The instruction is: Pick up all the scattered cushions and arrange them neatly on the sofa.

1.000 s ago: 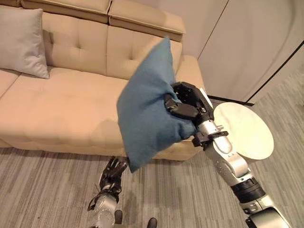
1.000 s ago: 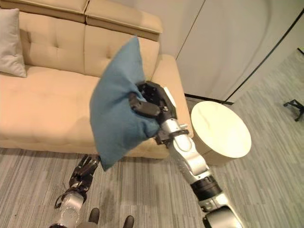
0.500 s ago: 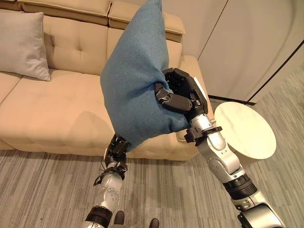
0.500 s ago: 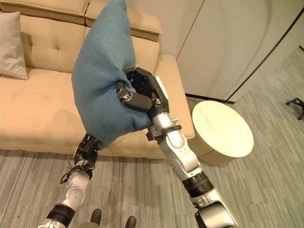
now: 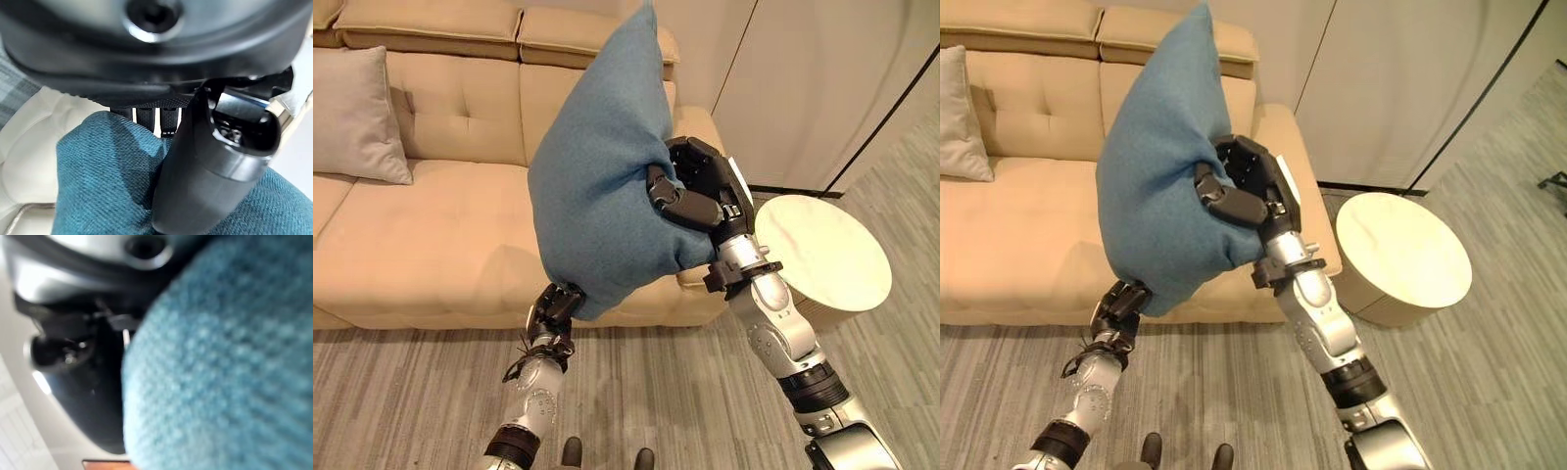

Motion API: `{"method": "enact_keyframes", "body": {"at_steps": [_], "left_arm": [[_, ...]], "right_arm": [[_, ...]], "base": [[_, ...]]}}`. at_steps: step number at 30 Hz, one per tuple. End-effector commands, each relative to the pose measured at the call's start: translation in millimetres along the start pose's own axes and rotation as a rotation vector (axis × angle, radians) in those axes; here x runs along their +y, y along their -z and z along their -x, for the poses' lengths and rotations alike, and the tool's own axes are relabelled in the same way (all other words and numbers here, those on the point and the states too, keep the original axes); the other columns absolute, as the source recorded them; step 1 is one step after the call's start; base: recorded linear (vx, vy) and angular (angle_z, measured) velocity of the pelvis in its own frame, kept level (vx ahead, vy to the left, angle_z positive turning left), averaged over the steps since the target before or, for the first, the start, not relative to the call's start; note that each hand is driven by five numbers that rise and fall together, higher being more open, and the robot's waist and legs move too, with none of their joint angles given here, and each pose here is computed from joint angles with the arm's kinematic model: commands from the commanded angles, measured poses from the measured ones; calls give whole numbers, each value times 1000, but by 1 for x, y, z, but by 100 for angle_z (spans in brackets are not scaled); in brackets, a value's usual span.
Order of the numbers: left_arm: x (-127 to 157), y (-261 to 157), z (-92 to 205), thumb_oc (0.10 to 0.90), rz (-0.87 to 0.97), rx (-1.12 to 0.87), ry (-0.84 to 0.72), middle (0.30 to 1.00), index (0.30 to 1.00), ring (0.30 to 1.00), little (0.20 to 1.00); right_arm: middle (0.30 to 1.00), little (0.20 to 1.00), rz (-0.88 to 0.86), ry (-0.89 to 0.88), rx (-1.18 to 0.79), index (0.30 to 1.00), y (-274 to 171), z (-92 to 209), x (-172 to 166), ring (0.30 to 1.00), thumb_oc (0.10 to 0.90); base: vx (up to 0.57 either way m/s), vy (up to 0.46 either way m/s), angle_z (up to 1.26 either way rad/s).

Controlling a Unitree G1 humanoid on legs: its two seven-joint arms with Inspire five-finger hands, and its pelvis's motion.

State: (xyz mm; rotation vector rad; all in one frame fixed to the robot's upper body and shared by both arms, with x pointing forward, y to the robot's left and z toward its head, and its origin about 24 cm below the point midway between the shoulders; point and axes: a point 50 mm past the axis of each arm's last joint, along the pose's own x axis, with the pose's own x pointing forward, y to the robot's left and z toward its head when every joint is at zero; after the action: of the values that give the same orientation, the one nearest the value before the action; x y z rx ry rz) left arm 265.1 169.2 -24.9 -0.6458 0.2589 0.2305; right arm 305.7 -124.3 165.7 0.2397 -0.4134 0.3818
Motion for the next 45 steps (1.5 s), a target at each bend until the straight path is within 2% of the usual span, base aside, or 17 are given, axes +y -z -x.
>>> {"method": "enact_keyframes", "body": {"at_steps": [1,9,18,20,28,36,45], "left_arm": [[-81,-18,-3,400,-51,-117,430,300,300,300,300],[-54,8,10,400,-53,-4,407,300,300,300,300],[-51,16,13,400,-26,26,394,300,300,300,300],[-32,23,18,400,-43,66,339,300,300,300,300],[-15,7,19,400,-103,14,298,300,300,300,300],[-15,6,18,400,-98,0,281,300,300,300,300],[-22,24,22,400,-94,66,324,300,300,300,300]], "right_arm": [[300,300,-21,-103,-267,300,-37,-3,17,300,400],[300,300,137,9,-63,300,1,29,-14,300,400],[300,300,269,86,47,300,16,48,-35,300,400],[300,300,263,115,142,300,35,61,-38,300,400],[300,300,200,120,143,300,46,57,-25,300,400],[300,300,204,88,141,300,46,51,-22,300,400],[300,300,230,161,179,300,46,72,-41,300,400]], "base": [[-54,-75,7],[-53,-98,24],[-55,-14,63],[263,336,94],[111,181,7],[203,30,24],[194,-88,42]]}}
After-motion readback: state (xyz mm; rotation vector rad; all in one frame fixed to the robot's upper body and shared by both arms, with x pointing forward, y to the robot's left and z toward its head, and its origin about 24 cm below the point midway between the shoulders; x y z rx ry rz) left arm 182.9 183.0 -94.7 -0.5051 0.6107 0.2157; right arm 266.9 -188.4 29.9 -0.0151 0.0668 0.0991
